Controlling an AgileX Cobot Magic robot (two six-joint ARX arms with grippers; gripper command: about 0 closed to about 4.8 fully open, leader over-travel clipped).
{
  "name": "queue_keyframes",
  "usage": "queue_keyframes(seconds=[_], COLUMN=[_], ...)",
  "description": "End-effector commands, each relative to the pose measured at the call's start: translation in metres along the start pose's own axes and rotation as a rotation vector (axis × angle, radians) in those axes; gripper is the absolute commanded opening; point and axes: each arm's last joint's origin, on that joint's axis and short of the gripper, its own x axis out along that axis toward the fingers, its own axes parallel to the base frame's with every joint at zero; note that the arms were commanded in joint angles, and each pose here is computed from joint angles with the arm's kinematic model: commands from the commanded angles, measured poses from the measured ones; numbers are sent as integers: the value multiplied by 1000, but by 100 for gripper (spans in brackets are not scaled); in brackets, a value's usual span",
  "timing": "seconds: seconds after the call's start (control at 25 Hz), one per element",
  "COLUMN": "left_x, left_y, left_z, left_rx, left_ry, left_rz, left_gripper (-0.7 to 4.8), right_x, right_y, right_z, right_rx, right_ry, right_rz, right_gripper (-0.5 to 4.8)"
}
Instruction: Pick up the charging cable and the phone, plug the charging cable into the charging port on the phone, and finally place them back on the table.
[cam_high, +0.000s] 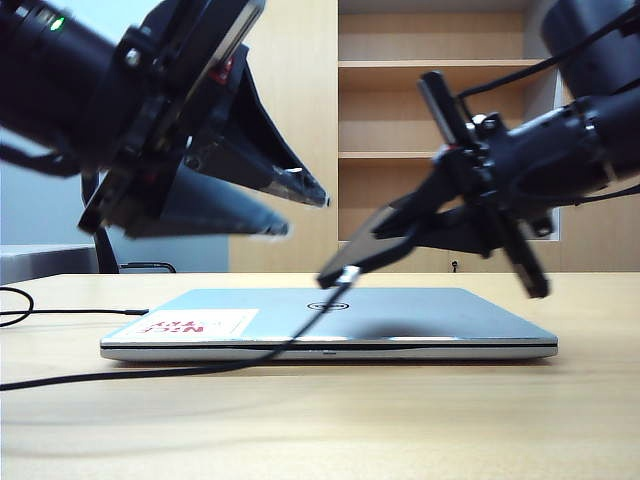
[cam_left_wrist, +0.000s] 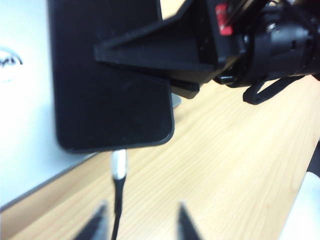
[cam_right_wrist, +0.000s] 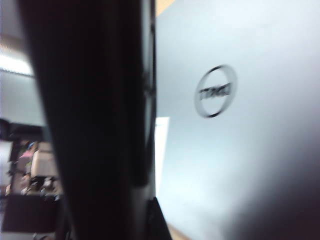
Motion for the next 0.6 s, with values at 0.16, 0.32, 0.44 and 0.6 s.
queue_keyframes(seconds=[0.16, 0.32, 0.44, 0.6], left_x=[1, -1, -3, -7], left_y=[-6, 6, 19, 34], left_z=[17, 18, 21, 27], left_rx=[154, 129, 103, 93], left_ry=[-17, 8, 11, -7], left_rz=[-2, 58, 113, 178], left_gripper=[-6, -6, -6, -6], right_x=[-39, -64, -78, -99], right_y=[-4, -6, -8, -7], right_z=[31, 55, 70, 87], right_rx=[-41, -32, -8, -31], right_ry=[-3, 13, 18, 7], right_rz=[-114, -189, -223, -282], right_gripper=[-5, -5, -5, -6])
